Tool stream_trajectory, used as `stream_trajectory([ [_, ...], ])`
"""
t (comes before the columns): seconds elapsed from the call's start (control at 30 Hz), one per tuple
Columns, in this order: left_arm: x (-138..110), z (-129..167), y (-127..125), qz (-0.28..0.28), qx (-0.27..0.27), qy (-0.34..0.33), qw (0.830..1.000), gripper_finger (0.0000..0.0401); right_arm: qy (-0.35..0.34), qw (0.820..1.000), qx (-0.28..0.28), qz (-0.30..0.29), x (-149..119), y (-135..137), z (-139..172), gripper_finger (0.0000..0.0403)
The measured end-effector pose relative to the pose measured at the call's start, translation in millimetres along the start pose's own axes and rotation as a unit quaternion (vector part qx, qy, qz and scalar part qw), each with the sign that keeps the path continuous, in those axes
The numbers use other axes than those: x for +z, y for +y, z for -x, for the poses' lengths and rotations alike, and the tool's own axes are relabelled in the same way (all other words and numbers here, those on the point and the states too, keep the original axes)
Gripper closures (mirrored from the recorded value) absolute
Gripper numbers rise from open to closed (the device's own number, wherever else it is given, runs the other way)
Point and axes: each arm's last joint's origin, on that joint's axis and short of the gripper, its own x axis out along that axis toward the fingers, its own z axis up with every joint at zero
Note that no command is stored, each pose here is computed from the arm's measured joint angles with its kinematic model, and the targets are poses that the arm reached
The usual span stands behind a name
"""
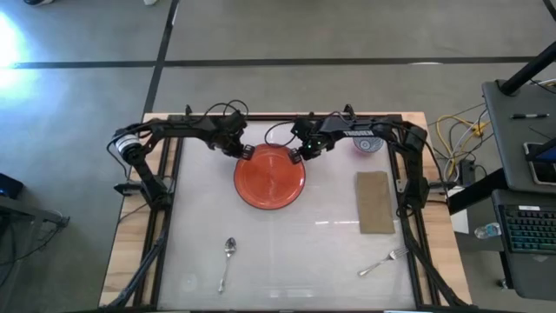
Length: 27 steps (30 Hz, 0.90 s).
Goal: Set table place
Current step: Move the orange plate to the center of the table
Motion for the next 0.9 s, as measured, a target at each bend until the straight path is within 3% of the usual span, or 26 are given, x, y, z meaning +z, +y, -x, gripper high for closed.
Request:
stream_trajectory([
  [0.5, -21.8, -3.7, -31.0, -0.031, -0.006, 0.015, 0.999, 0.0401, 0.039, 0.998, -0.012, 0.048, -32.9, 24.3, -3.9, 0.0394],
  [0.9, -53.1, -5.4, -67.3, -0.060, -0.044, 0.052, 0.996, 0.0401, 0.063, 0.994, -0.057, 0.071, -60.0, 34.5, 9.9, 0.0394],
])
